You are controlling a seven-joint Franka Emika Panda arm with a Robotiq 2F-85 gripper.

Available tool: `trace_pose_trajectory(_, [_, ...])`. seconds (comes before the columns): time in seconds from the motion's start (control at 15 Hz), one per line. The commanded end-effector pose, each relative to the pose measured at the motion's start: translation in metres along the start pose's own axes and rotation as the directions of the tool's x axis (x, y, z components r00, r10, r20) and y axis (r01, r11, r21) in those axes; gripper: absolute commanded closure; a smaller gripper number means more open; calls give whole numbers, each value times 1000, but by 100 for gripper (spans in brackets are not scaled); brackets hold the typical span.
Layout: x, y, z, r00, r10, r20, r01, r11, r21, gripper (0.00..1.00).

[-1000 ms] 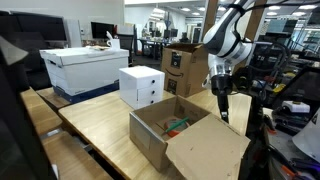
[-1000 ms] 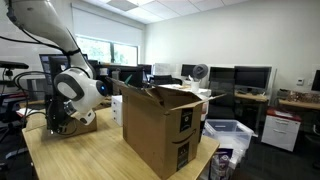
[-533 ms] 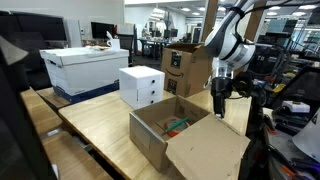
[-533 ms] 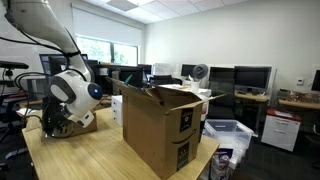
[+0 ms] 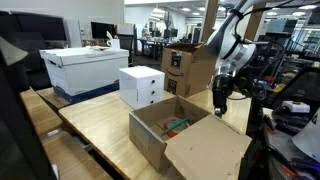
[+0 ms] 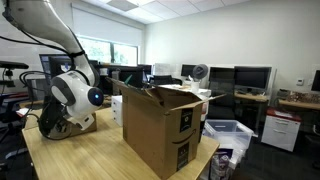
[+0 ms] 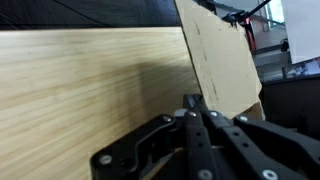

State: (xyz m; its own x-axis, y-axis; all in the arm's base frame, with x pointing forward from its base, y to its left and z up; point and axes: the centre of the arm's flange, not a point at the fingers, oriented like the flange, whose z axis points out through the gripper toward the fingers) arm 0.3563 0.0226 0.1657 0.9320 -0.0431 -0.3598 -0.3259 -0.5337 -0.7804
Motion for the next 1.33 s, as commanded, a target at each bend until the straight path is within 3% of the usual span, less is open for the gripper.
trace_pose_trajectory(0.0, [-11, -1, -15, 999, 36, 7, -37, 998, 51, 98])
trace_pose_trajectory(0.27, [-10, 1, -16, 995, 42, 87, -50, 995, 91, 98])
trace_pose_trajectory(0.4, [-11, 1, -13, 995, 57, 78, -63, 995, 75, 98])
trace_pose_trajectory(0.73, [-7, 1, -1, 998, 57, -35, -58, 998, -27, 98])
trace_pose_trajectory(0.93, [-3, -2, 8, 999, 48, -4, -48, 997, -58, 98])
trace_pose_trajectory(1.27, [-4, -8, 18, 996, 58, 61, -55, 997, -49, 98])
